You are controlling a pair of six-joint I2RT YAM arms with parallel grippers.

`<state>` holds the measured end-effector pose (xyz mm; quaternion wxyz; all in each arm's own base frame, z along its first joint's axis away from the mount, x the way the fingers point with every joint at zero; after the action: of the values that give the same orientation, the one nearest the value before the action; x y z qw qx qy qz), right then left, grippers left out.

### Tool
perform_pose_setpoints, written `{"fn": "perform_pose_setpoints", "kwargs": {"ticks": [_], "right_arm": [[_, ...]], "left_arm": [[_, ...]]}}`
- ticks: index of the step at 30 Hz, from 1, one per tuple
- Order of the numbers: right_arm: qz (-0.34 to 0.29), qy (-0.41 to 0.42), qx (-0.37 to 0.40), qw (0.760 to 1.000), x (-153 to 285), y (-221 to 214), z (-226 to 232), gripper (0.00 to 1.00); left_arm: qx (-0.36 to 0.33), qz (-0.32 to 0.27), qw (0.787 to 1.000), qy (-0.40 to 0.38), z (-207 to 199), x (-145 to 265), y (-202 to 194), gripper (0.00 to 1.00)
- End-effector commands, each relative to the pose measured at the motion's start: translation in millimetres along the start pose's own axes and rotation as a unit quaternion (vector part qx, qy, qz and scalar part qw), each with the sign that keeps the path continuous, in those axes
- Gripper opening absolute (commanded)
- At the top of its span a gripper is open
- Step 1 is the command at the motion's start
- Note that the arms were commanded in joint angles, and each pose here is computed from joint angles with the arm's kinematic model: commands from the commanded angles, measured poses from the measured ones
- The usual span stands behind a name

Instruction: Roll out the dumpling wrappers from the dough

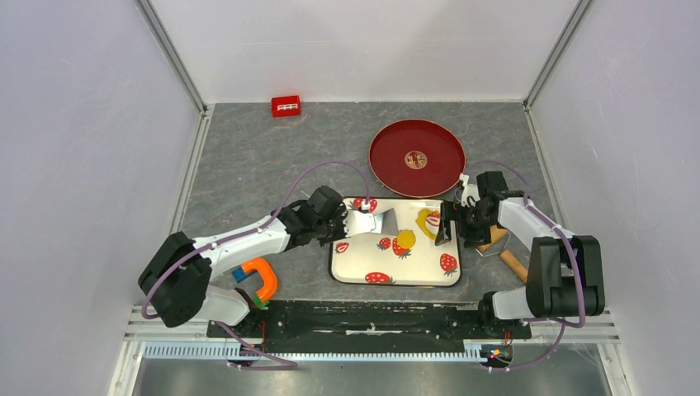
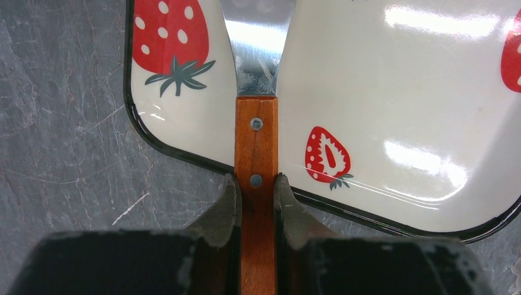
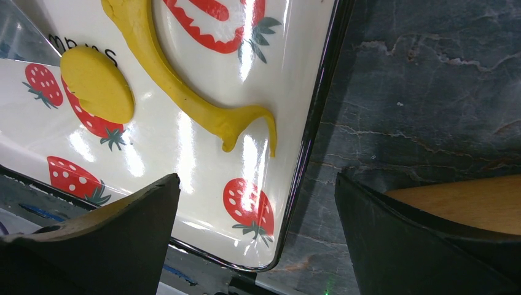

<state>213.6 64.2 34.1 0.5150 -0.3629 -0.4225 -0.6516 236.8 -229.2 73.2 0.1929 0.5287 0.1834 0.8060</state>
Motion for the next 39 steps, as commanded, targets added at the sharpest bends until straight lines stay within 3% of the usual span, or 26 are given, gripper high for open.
{"fn": "perform_pose_setpoints", "kwargs": {"ticks": [1,19,29,39], "right_arm": [[-0.003,0.013,0.01,1.0,-4,2,2,0.98],[-0.003,0.022,0.011,1.0,-5,3,4,0.98],[-0.004,0.026,0.011,1.0,-4,3,6,0.98],[-0.003,0.033,0.012,0.999,-5,2,7,0.98]], "left_arm": [[-0.047,-0.041,0.998,-0.019,-4,-1,17,0.02],[-0.035,-0.053,0.994,-0.084,-32,-6,14,0.02],[0.058,0.013,0.996,-0.059,-24,-6,0,0.02],[0.108,0.023,0.993,-0.034,-22,-1,-5,0.02]]}}
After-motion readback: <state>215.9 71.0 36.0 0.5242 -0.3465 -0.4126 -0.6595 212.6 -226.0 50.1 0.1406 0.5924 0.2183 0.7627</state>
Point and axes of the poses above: each gripper's point midway between its finger pads, its own x axis back along the fingers, its own z axis along the line the jaws close on, y = z × x, the point moved 1 cm from there along x, back along the fingers, and after that the axes turned 6 degrees about -x, right-handed, at the moved point
